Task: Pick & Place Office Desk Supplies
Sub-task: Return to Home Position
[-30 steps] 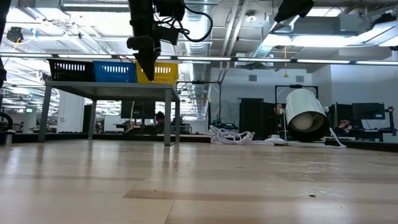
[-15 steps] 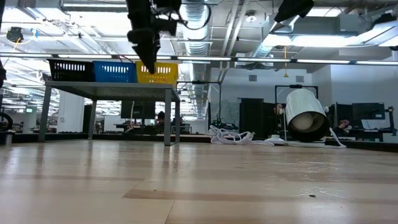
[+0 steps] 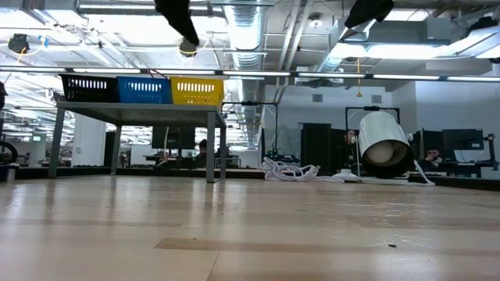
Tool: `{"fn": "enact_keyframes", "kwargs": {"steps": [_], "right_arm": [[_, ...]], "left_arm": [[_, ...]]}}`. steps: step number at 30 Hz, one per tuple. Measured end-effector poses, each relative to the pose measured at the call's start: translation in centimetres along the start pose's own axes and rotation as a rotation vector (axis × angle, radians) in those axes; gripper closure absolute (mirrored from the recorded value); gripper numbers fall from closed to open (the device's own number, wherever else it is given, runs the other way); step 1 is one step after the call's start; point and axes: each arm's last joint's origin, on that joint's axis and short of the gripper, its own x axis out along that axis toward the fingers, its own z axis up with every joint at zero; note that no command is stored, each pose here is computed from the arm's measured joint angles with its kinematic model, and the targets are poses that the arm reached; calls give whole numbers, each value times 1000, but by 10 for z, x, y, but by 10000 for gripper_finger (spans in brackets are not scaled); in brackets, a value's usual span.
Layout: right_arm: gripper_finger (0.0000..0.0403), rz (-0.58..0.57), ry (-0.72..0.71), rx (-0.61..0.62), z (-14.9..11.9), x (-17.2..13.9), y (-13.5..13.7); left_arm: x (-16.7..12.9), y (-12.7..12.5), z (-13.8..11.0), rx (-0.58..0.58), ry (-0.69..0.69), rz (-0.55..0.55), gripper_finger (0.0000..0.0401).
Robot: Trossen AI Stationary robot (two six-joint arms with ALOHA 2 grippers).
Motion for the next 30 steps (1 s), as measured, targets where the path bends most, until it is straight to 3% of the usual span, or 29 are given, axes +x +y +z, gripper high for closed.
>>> {"fn": "enact_keyframes", "kwargs": {"steps": [7, 13, 18, 25, 30], "right_arm": [[260, 20, -91, 55, 0, -24, -7], [260, 50, -241, 88, -13, -78, -29], [260, 72, -383, 152, -45, -106, -47], [260, 190, -576, 219, -98, -108, -58], [260, 233, -652, 277, -132, -90, -59]], "left_arm": [[-47, -1, -13, -238, -196, -67, 150], [-85, -12, -42, -310, -468, -172, 173], [-109, -23, -79, -351, -622, -283, 189], [-121, -41, -120, -373, -824, -538, 197], [-102, -69, -140, -317, -845, -702, 197]]}}
